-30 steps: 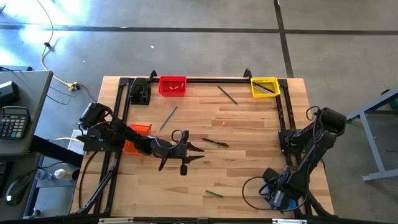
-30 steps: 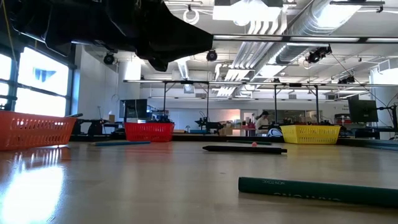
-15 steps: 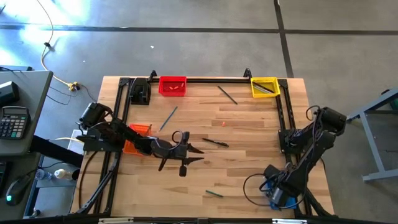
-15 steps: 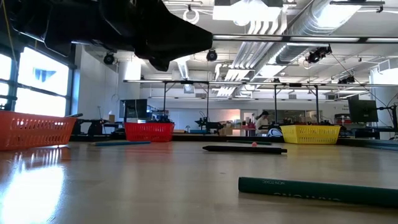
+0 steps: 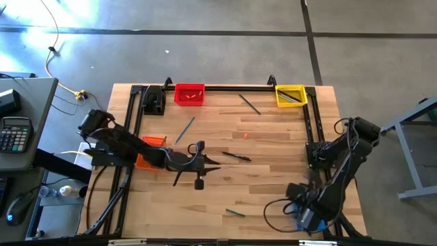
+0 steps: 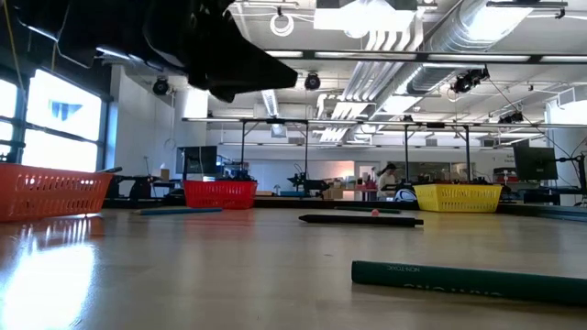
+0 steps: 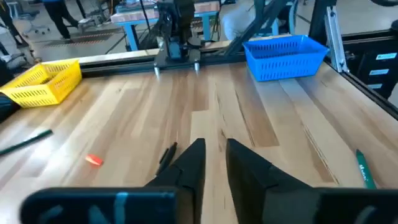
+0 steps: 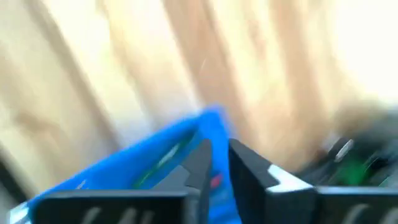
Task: Sort crayons/erasers/pens/pencils in bins
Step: Put the blue pencil into the orange basket
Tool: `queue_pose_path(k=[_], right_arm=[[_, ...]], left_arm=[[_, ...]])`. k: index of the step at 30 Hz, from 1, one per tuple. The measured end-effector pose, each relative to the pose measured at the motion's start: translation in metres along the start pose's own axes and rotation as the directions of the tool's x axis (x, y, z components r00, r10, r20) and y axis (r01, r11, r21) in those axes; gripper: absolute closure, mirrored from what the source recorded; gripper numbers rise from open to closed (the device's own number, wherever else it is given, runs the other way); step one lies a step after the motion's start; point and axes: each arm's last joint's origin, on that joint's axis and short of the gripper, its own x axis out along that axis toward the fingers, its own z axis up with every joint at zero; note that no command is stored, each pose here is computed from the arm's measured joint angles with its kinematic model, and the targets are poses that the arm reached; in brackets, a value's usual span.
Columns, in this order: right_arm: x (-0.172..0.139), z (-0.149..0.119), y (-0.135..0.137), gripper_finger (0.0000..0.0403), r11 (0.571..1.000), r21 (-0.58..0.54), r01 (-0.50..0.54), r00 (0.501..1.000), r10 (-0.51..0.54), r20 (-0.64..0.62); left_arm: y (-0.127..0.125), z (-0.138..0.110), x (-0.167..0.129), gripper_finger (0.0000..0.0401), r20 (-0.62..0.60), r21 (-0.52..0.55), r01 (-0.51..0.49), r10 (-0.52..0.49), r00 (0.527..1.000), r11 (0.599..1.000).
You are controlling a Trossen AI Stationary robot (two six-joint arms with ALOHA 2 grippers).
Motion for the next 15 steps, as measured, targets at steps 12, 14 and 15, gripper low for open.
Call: queue_pose_path(k=[12, 14, 15], right_arm=[[0.026, 0.071, -0.014, 0.0401, 0.940, -0.337, -0.054, 0.901, 0.191, 0.389], [0.036, 0.080, -0.022, 0.0402, 0.929, -0.365, -0.063, 0.877, 0.226, 0.425], [0.041, 0.084, -0.026, 0.0402, 0.924, -0.375, -0.070, 0.861, 0.246, 0.445]], left_arm=[[0.015, 0.006, -0.018, 0.0398, -0.139, 0.021, -0.070, 0.073, 0.988, 0.997], [0.023, 0.005, -0.020, 0.0400, -0.178, -0.015, -0.109, 0.105, 0.978, 0.994], [0.027, 0.005, -0.022, 0.0400, -0.205, -0.027, -0.128, 0.120, 0.971, 0.991]])
